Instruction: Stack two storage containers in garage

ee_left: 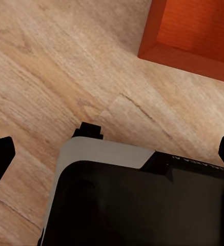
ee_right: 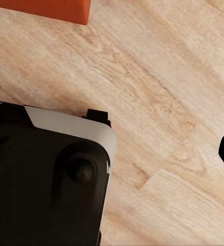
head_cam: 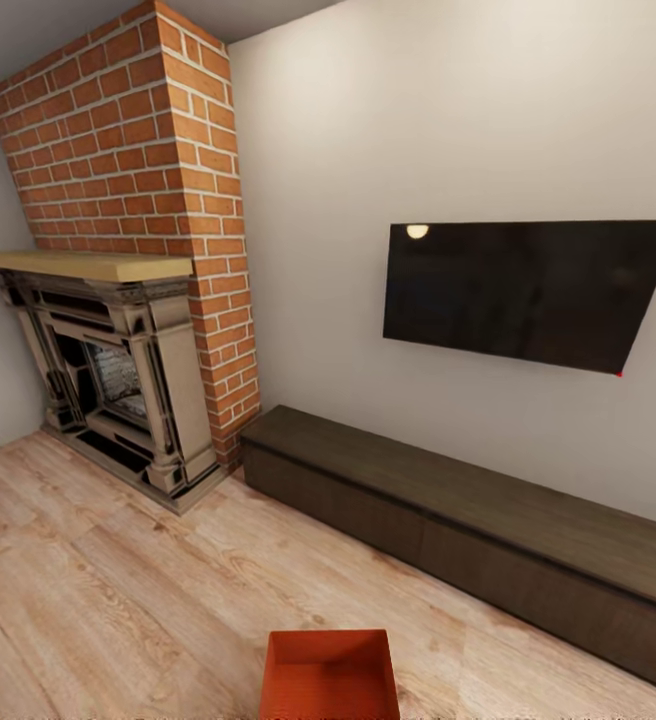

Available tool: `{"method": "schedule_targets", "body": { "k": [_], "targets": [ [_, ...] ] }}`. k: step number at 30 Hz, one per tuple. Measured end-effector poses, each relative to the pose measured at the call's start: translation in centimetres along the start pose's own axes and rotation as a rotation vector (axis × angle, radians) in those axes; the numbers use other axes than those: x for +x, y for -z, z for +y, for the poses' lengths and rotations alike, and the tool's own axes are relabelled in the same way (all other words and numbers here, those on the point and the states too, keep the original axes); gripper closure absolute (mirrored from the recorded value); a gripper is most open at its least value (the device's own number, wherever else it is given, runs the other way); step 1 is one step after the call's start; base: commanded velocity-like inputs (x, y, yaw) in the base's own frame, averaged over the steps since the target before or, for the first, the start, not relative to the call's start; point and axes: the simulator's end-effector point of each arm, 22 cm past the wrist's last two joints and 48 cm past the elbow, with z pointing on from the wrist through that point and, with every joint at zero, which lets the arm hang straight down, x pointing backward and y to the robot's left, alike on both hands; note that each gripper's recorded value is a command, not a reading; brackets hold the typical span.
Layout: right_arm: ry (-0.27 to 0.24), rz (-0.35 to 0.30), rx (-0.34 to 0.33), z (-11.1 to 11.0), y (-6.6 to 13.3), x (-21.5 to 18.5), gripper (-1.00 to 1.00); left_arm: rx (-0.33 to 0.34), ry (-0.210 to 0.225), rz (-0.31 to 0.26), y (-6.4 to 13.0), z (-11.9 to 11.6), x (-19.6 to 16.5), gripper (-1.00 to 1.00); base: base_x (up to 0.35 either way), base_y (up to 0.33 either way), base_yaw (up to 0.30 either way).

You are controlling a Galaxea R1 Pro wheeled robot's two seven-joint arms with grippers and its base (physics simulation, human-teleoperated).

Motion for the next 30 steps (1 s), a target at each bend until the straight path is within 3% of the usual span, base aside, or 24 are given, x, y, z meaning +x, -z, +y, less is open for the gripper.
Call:
{"method": "schedule_targets", "body": {
  "k": [30],
  "targets": [
    [0.000, 0.048, -0.011, 0.5, -0.2, 1.9, -1.00, -0.012, -0.001, 0.046, -0.4, 0.5, 1.9, -1.00, 0.000, 0.000, 0.000]
  ]
}}
